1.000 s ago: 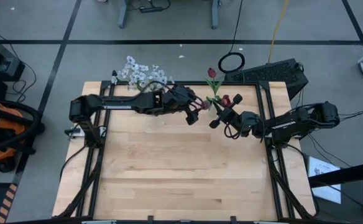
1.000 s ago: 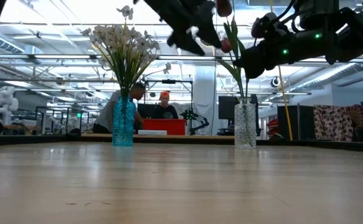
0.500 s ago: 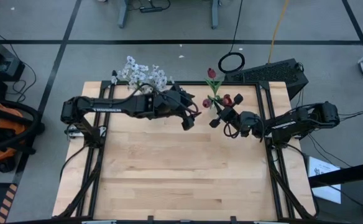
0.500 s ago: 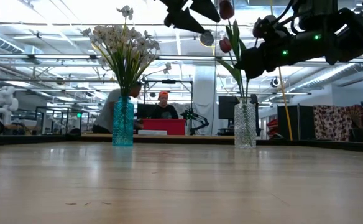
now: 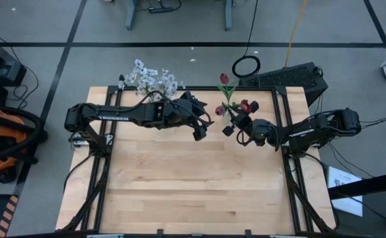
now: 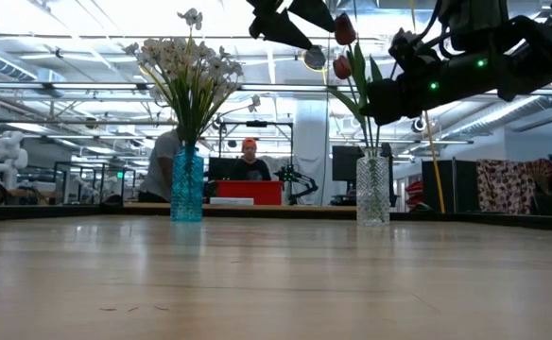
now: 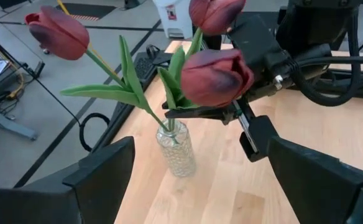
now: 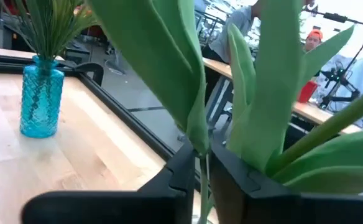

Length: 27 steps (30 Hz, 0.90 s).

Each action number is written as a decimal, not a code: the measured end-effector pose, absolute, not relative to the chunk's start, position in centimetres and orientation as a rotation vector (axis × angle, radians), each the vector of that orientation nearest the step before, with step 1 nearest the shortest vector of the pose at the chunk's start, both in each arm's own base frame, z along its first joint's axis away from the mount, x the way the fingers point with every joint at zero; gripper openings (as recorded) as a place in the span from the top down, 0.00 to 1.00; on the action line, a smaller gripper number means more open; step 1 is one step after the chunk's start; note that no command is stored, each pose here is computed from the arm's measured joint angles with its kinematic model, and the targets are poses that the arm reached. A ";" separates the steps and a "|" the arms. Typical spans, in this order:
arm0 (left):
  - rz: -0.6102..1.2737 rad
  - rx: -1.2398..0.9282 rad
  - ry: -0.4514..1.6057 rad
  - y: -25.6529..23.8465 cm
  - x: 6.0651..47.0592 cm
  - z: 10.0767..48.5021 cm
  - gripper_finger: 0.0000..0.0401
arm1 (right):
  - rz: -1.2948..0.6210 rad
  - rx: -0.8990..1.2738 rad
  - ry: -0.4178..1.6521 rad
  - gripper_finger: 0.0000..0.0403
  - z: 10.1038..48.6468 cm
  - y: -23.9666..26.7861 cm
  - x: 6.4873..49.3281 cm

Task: Sort flowers into vase by color
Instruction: Put the red tulip into the transparent vase, then adjust the transparent vase

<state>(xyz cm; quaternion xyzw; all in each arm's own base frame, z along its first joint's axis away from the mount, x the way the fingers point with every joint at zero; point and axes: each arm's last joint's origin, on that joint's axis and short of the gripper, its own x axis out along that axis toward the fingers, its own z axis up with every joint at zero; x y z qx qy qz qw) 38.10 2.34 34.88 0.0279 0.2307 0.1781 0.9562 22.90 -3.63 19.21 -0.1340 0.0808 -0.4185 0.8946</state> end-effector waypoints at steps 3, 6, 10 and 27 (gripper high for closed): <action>0.364 0.053 0.472 2.3 38.1 34.8 0.07 | -0.866 -0.263 0.170 0.85 19.1 -3.6 22.9; 0.365 0.054 0.484 2.3 38.0 34.7 0.07 | -0.864 -0.252 0.165 0.78 19.1 -3.6 22.9; 0.365 0.054 0.496 2.3 38.0 34.6 0.07 | -0.851 -0.215 0.150 0.68 19.0 -3.2 22.9; 0.377 0.066 0.551 2.3 38.0 33.9 0.07 | -0.820 -0.183 0.160 0.47 18.7 -1.4 23.0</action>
